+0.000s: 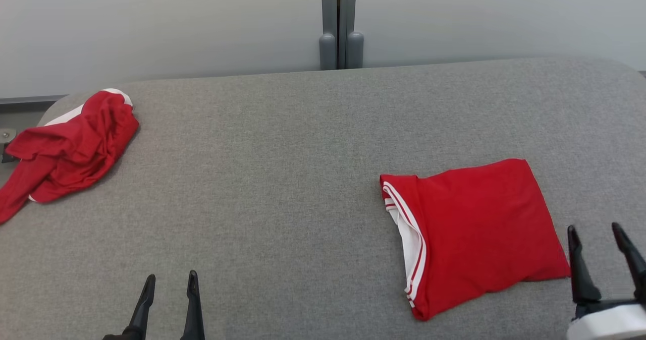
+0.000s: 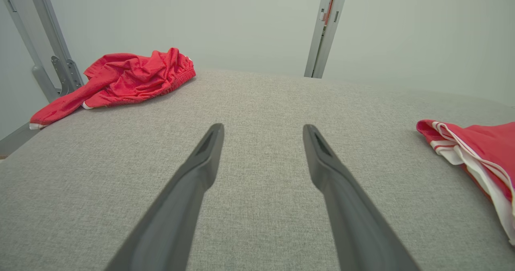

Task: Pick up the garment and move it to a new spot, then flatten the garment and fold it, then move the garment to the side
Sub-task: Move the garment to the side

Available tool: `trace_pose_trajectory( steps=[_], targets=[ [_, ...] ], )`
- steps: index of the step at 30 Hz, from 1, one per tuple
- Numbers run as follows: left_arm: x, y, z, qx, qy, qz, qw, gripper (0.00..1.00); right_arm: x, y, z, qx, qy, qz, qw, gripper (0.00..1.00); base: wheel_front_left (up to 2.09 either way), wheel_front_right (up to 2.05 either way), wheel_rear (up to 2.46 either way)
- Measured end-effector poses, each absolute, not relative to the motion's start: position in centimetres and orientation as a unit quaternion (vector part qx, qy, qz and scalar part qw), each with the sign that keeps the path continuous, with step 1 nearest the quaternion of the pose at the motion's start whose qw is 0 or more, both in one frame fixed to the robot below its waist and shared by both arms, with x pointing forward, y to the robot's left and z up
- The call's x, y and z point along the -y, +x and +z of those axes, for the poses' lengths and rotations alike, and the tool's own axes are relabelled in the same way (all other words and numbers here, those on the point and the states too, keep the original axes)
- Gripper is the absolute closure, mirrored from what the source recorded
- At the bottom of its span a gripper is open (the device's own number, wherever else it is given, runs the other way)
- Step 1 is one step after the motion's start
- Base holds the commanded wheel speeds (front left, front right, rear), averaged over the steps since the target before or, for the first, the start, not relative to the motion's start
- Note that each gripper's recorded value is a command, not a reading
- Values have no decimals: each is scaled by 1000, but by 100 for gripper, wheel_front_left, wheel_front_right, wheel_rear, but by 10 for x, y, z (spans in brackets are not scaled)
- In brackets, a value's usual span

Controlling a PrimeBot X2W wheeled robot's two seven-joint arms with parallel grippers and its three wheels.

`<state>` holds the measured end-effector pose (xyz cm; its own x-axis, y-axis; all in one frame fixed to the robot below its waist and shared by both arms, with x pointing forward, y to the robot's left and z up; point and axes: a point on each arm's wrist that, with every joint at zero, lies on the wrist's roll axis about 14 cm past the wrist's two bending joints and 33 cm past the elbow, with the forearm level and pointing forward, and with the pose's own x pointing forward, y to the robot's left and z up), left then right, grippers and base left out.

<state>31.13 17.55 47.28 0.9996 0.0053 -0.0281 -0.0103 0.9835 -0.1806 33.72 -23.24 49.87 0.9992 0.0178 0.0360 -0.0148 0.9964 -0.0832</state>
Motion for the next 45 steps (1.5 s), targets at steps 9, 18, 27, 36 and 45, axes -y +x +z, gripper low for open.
trace_pose_trajectory(
  steps=[9, 18, 27, 36, 45],
  targets=[
    [-166, 330, 465, -26, -93, -17, 995, 0, 256, 396, 489, -98, -20, 11, 995, 0, 0, 0, 0],
    [-160, 357, 463, -28, -100, -29, 994, 0, 246, 424, 428, -314, 10, 32, 949, 0, 0, 0, 0],
    [-167, 357, 455, -39, -101, -17, 994, 0, 240, 426, 381, -395, 25, 21, 918, 0, 0, 0, 0],
    [-168, 362, 458, -34, -99, -18, 994, 0, 247, 448, 388, -348, 61, -9, 935, 100, 0, 0, 0],
    [-136, 379, 457, -34, -101, -72, 992, 0, 281, 483, 445, -220, 28, -53, 974, 100, 0, 0, 0]
  ],
)
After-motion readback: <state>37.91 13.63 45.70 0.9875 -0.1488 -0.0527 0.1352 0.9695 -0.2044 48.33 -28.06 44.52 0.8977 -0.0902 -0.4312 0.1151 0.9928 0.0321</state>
